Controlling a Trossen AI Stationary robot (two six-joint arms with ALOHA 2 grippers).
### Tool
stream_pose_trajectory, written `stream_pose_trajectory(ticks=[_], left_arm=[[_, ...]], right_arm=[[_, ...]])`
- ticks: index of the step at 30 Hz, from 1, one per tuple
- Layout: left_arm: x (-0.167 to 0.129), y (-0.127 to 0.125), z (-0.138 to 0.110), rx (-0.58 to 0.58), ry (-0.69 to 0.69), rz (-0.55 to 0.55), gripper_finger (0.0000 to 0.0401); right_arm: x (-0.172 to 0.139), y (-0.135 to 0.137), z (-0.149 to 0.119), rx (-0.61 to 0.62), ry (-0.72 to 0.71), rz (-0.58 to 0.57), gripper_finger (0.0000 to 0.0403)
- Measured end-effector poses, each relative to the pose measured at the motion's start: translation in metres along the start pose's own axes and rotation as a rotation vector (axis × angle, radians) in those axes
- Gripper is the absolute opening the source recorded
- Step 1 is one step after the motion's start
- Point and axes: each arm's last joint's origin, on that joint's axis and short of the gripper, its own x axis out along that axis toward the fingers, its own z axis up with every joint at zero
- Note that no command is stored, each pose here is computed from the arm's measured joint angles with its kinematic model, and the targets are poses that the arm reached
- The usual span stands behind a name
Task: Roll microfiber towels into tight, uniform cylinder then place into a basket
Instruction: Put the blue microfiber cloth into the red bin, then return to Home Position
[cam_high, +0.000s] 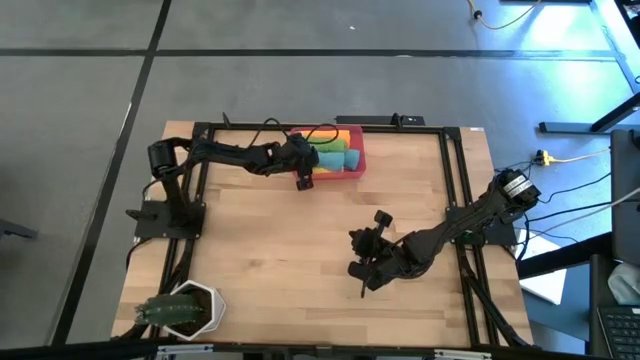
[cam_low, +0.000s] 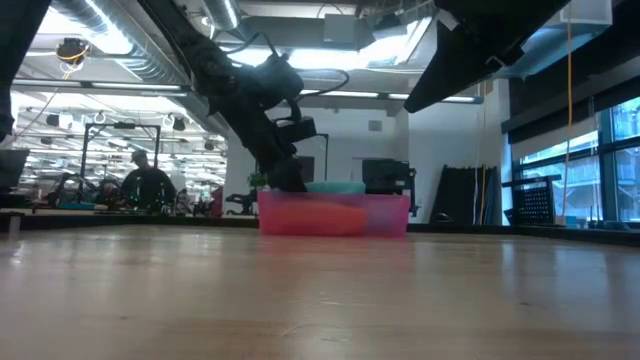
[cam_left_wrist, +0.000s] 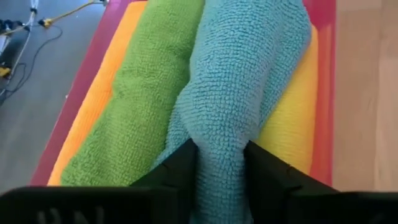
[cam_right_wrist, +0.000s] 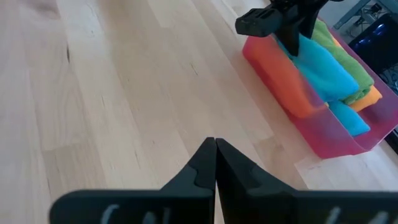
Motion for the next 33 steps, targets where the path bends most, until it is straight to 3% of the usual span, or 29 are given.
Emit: stream_pose_trajectory(ticks=[7,13,17,21,24,28,33], left_arm=[[-0.018,-0.001,0.009,-0.019,-0.025,-0.006,0.0153],[-0.051,0.0,0.02,-0.029,-0.047,-0.003,0.017],[-0.085,0.003,0.027,-0.073,-0.085,-0.026,0.0168],[-0.125,0.006,0.037,-0.123,-0.226,-0.198,0.0161],[-0.158,0.01,0.044,-0.158,-0.347,-0.277,0.0151],[-0.202,0.01,0.045,-0.158,-0.466,-0.308,0.0136],[-0.248,0.007,0.038,-0.155,-0.583,-0.348,0.0121]], right_arm=[[0.0,0.001,0.0,0.002,0.013,0.019,0.0017],[0.0,0.001,0.0,0.003,0.013,0.02,0.002],[0.0,0.001,0.0,-0.017,0.008,0.024,0.0021],[-0.002,0.003,0.011,-0.052,-0.056,0.065,0.0021],[-0.009,-0.003,0.028,-0.07,-0.116,0.162,0.0021],[-0.024,-0.02,0.052,-0.09,-0.211,0.287,0.0021],[-0.042,-0.055,0.071,-0.107,-0.286,0.315,0.0021]])
